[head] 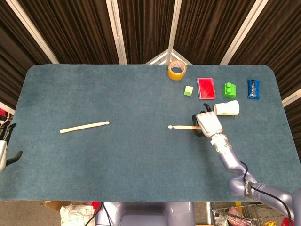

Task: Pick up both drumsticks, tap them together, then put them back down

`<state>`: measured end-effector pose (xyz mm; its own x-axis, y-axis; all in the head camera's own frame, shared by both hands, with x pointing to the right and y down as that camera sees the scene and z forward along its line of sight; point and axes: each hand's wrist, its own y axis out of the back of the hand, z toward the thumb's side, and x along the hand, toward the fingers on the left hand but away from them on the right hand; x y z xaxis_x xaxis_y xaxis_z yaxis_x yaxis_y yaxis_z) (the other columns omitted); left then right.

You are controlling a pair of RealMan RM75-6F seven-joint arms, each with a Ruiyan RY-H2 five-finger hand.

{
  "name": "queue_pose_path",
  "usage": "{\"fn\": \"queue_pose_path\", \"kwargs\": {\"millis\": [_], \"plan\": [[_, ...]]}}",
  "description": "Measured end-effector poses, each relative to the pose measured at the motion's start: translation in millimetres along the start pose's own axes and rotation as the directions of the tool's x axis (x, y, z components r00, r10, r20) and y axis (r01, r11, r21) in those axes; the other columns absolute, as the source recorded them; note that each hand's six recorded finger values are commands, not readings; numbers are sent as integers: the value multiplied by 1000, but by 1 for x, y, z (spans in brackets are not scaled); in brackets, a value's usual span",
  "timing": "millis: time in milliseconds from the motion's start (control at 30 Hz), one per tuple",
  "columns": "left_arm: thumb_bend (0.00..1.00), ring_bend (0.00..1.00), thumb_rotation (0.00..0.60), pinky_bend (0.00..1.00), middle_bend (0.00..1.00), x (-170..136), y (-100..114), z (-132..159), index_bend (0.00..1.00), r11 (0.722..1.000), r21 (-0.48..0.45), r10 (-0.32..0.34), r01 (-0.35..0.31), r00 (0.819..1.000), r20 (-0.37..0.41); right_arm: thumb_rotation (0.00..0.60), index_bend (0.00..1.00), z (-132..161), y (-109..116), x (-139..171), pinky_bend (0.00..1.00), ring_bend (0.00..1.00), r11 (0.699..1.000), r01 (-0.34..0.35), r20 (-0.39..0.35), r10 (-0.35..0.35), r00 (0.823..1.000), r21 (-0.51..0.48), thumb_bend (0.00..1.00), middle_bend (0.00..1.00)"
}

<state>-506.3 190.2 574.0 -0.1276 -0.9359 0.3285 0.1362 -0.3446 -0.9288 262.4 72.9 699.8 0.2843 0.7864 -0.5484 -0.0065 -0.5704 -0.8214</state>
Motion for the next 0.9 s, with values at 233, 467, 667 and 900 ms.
{"fn": "queue_pose_path", "kwargs": {"millis": [233, 467, 667, 900], "plan": [[314, 0, 600, 0, 168, 22, 4, -12, 180, 1000, 15, -21, 21, 1000, -9, 600, 657, -14, 34, 8, 71, 389, 997, 60, 21, -59, 998, -51, 382, 589], [314, 0, 600, 0, 211, 44, -11, -24, 235, 992, -30, -124, 123, 991, -46, 600, 657, -29, 60, 13, 71, 390, 989, 103, 62, -97, 993, -105, 381, 589], [317, 0, 600, 0, 235, 62, -30, -19, 288, 965, -142, -238, 222, 965, -111, 600, 657, -35, 70, 17, 71, 390, 988, 114, 73, -107, 992, -100, 382, 589], [364, 0, 600, 0, 245, 88, -37, 18, 293, 943, -157, -314, 295, 942, -114, 600, 657, -41, 69, 18, 71, 390, 990, 107, 87, -99, 991, -93, 382, 589]]}}
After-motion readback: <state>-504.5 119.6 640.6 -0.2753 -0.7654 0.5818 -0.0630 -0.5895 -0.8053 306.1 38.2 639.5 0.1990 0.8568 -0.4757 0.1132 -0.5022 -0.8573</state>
